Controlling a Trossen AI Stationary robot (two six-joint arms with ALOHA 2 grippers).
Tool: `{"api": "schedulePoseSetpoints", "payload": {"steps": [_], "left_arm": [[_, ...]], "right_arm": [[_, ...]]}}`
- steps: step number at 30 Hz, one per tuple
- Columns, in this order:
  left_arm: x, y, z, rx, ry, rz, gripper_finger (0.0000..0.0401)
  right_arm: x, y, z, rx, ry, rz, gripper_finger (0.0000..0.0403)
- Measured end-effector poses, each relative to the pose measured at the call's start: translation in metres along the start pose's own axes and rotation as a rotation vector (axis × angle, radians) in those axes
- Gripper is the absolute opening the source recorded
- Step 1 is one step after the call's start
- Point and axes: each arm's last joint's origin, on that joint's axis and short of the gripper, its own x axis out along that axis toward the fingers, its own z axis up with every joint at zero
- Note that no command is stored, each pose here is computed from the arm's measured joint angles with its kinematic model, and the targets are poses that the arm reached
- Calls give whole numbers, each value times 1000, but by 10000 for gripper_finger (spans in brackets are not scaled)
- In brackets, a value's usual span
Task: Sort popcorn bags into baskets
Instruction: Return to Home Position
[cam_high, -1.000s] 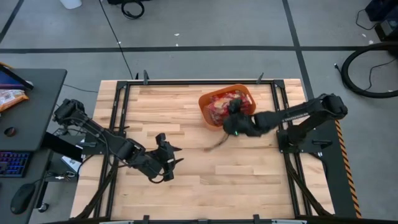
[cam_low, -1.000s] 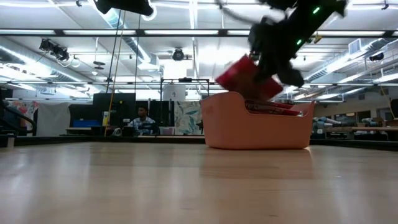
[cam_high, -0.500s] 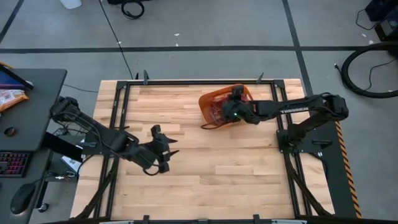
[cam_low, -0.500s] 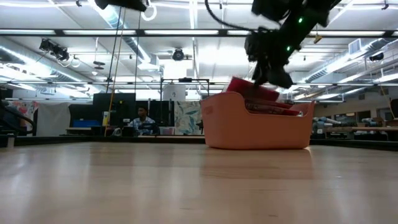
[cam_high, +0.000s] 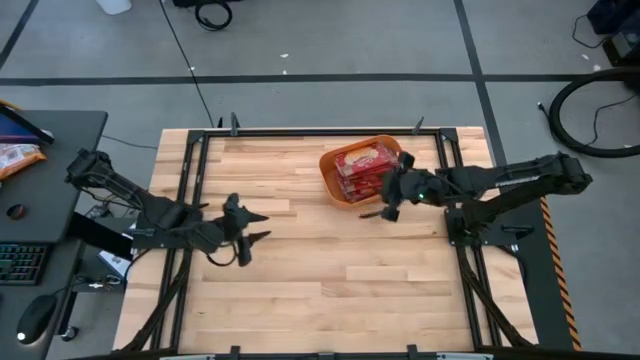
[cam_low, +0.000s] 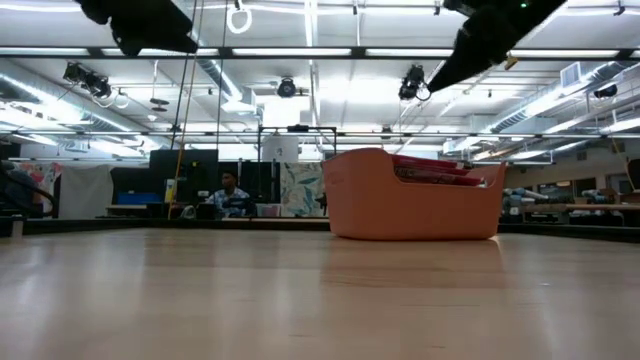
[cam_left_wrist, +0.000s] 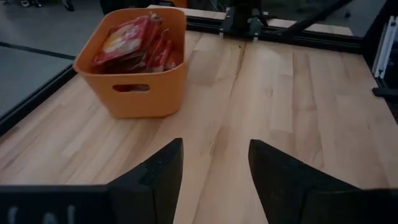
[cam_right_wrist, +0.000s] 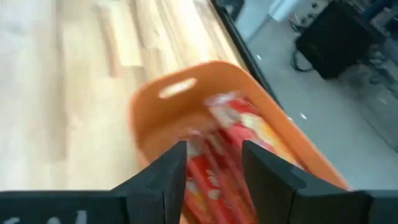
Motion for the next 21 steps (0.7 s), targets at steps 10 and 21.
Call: {"api": "schedulePoseSetpoints", "payload": {"steps": [10, 21], "left_arm": [[-29, 34, -11, -95, -103, -3, 188], [-42, 65, -45, -154, -181, 10, 182]], "right_arm": [[-13, 17, -38, 109, -194, 37, 158], [-23, 9, -84, 228, -408, 187, 158]]}}
